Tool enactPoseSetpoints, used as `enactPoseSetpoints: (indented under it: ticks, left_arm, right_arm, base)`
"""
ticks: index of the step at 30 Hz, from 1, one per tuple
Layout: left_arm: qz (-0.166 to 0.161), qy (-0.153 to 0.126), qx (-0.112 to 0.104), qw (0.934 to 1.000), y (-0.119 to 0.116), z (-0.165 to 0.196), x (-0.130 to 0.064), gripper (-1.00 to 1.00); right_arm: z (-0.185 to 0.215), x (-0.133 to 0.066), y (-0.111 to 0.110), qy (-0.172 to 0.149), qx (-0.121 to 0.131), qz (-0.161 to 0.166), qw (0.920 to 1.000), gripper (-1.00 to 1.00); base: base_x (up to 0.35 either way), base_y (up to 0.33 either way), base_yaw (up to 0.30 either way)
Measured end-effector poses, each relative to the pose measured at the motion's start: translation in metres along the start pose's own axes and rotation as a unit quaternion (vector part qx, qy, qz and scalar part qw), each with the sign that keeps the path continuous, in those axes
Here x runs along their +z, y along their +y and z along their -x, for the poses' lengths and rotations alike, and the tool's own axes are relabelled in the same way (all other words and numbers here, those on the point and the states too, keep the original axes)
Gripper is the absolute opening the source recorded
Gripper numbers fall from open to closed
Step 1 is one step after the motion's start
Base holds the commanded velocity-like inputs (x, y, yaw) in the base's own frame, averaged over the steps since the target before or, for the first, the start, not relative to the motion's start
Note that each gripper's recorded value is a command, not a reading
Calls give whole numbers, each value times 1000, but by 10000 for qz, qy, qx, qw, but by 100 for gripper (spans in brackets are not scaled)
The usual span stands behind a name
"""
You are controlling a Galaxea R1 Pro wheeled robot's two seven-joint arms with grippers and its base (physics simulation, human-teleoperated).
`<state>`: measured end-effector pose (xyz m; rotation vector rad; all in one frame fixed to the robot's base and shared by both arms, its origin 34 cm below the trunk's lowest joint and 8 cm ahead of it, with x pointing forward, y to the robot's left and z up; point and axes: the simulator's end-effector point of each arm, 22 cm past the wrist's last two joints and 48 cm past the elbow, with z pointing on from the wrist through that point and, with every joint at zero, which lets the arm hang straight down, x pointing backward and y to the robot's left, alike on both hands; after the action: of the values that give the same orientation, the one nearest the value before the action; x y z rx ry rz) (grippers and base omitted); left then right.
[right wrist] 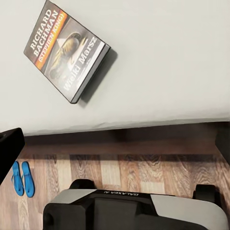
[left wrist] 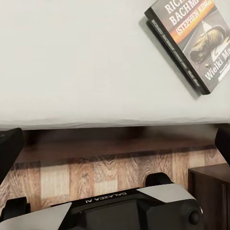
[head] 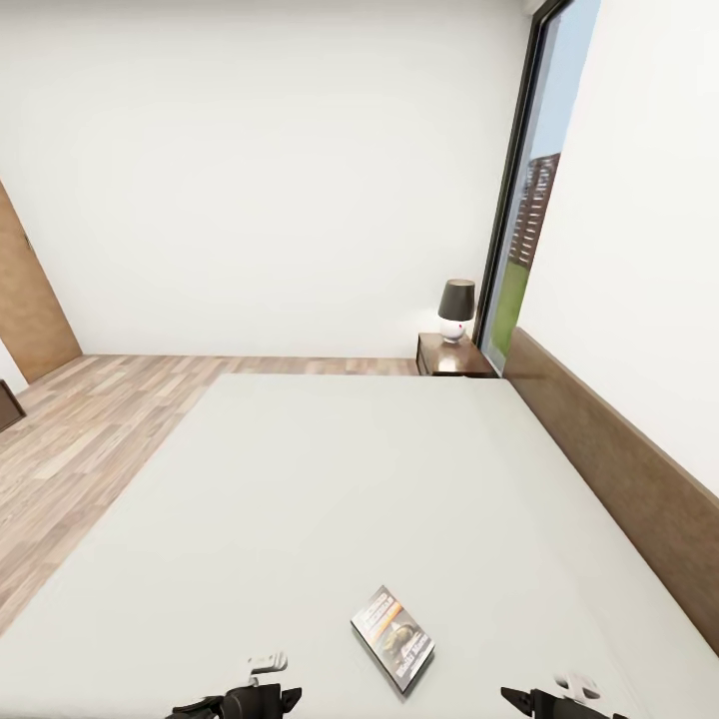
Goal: In the bedroom, move the book from the bed onto either nightstand, and place the two sandals side by side next to the bed.
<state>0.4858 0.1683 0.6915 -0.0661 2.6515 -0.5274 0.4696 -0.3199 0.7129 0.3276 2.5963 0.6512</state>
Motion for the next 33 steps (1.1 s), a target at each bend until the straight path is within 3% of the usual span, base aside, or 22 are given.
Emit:
enactPoseSetpoints:
  ticks: [33]
  left_arm:
    - [-97, 20, -86, 9999, 1, -1, 3, 100]
  right_arm:
    - [-9, 4, -3, 105, 48, -4, 9999, 100]
  base:
    - [0, 0, 0]
